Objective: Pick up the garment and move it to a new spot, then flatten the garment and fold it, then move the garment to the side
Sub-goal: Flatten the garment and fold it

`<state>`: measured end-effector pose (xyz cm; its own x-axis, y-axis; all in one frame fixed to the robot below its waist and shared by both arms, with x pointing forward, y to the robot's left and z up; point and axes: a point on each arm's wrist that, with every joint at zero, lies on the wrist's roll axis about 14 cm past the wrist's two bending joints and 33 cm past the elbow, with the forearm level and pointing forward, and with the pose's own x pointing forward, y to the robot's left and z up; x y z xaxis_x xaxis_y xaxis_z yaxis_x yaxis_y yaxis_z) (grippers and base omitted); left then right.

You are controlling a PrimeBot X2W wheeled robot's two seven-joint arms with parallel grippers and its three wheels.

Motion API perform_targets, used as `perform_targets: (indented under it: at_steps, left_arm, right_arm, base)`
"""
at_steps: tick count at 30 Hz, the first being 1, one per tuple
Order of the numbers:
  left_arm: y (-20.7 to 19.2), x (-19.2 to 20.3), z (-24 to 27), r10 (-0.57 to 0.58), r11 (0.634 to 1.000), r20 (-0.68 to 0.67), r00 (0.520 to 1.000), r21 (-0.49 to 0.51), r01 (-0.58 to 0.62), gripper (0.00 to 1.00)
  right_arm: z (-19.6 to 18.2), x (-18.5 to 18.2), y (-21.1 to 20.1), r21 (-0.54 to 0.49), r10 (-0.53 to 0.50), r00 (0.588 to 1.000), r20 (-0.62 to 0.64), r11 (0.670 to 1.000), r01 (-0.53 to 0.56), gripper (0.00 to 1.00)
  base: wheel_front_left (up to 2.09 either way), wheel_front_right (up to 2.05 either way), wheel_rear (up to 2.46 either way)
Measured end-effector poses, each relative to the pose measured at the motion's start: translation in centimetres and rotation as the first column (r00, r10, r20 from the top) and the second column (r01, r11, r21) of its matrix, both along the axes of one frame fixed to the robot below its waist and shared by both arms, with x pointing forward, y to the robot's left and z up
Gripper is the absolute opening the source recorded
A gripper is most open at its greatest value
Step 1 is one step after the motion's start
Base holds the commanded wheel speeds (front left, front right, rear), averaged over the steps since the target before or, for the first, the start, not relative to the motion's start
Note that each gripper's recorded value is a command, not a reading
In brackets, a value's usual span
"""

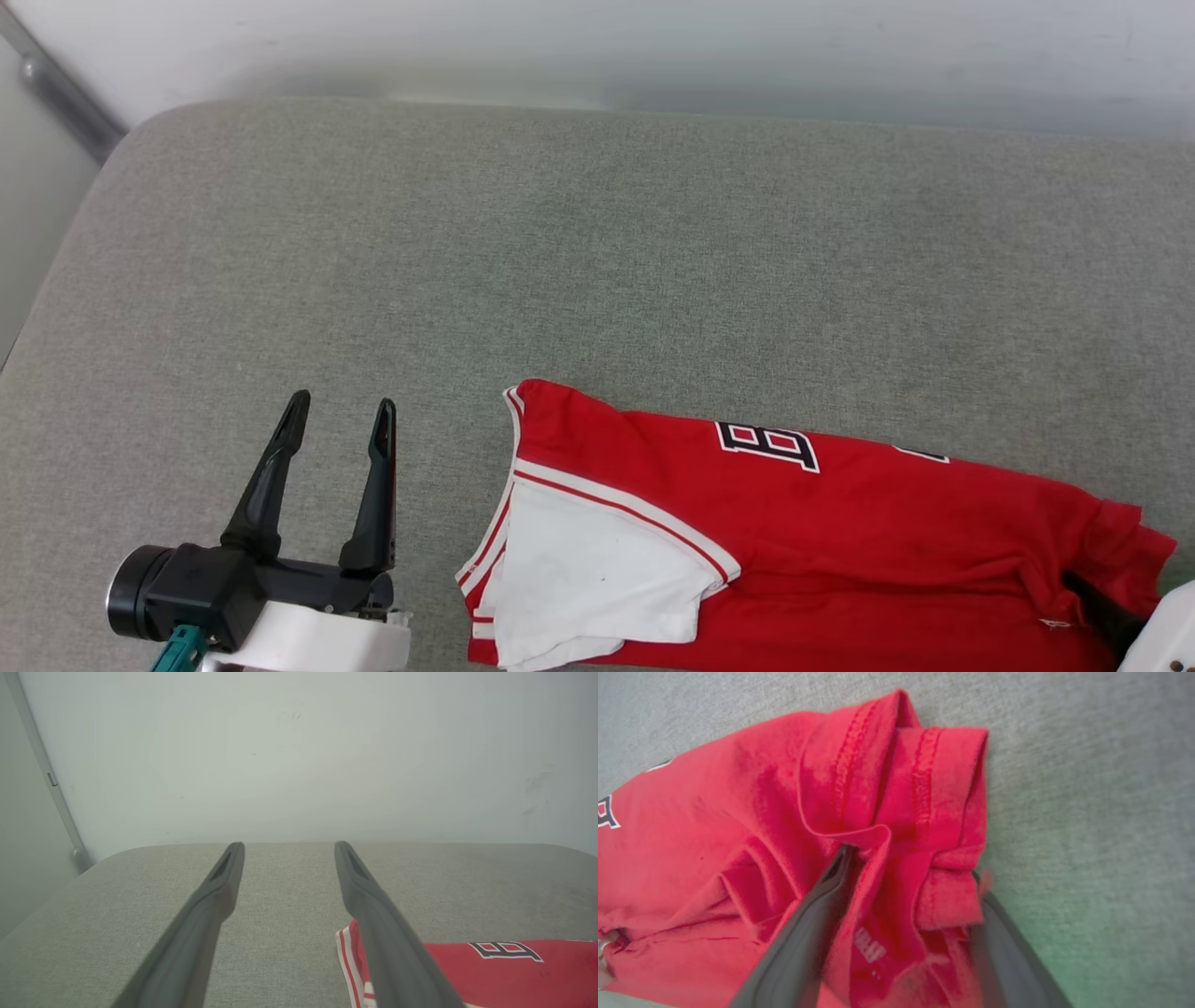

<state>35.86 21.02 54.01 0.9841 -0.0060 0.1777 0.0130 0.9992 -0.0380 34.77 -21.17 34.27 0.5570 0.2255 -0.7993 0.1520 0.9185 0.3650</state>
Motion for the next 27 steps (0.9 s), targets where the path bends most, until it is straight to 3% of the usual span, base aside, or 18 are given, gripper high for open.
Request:
perform_targets:
  at_steps: [1, 11, 20, 27]
  left_arm:
    - [0.0, 0.0, 0.0, -0.001, 1.0, 0.001, 1.0, -0.001, 0.001, 1.0]
    - [-0.4, -0.1, 0.3, -0.014, 1.0, 0.011, 1.0, -0.003, 0.014, 1.0]
    - [-0.9, 0.0, 0.5, -0.038, 0.999, 0.019, 0.999, 0.0, 0.038, 1.0]
    - [-1.3, -0.3, 0.8, -0.052, 0.999, 0.028, 0.998, -0.001, 0.052, 1.0]
  right_arm:
    - [0.0, 0.0, -0.1, -0.006, 0.0, 1.0, 0.008, 1.0, 0.0, 0.0]
    - [1.1, 0.6, -1.3, -0.018, -0.05, 0.995, 0.087, 0.998, 0.052, 0.0]
    - [2.6, 0.9, -8.2, -0.164, -0.171, 0.972, 0.164, 0.966, 0.198, 0.0]
    - [3.6, 0.5, -9.3, -0.192, -0.196, 0.962, 0.193, 0.953, 0.232, 0.0]
  base:
    - [0.0, 0.0, 0.0]
    - [0.0, 0.0, 0.0]
    - [0.0, 0.0, 0.0]
    - [0.0, 0.0, 0.0]
